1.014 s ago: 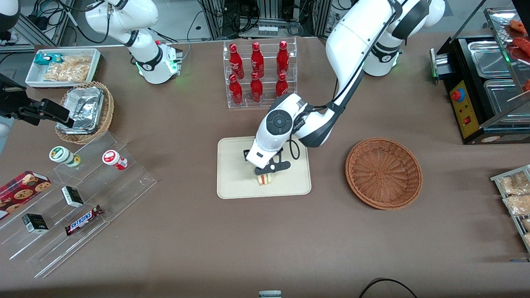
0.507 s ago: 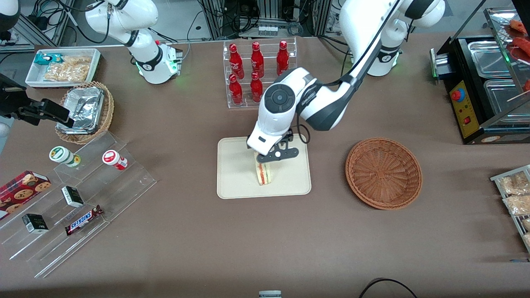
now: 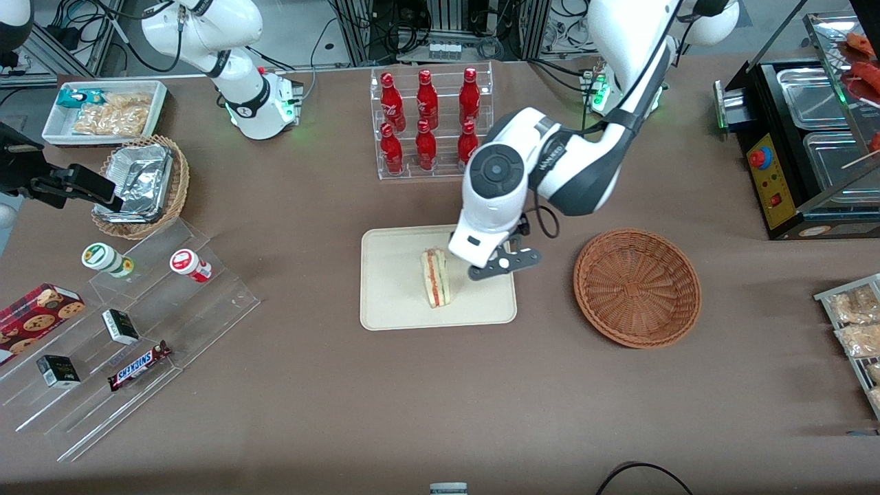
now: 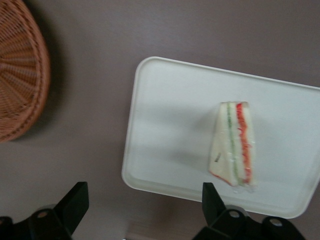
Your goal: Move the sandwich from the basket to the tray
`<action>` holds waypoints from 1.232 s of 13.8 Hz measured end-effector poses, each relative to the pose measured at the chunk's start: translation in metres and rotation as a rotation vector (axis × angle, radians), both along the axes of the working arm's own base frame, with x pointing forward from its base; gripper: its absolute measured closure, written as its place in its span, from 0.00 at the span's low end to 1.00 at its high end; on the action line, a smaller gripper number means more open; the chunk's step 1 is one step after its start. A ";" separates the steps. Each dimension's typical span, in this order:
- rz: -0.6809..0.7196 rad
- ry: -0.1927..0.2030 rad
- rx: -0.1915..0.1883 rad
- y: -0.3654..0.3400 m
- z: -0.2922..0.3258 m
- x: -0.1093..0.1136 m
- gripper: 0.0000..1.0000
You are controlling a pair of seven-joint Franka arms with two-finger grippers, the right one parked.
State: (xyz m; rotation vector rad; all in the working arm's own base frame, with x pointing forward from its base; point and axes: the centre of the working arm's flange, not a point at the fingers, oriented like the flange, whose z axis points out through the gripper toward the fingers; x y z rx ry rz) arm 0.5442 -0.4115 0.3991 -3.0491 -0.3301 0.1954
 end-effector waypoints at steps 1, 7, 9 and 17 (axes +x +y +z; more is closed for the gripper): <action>-0.012 0.013 0.006 0.021 0.006 0.009 0.00; -0.088 0.040 -0.017 0.146 0.048 0.033 0.00; -0.113 0.050 -0.023 0.174 0.061 0.029 0.00; -0.213 0.119 -0.066 0.303 0.138 0.007 0.00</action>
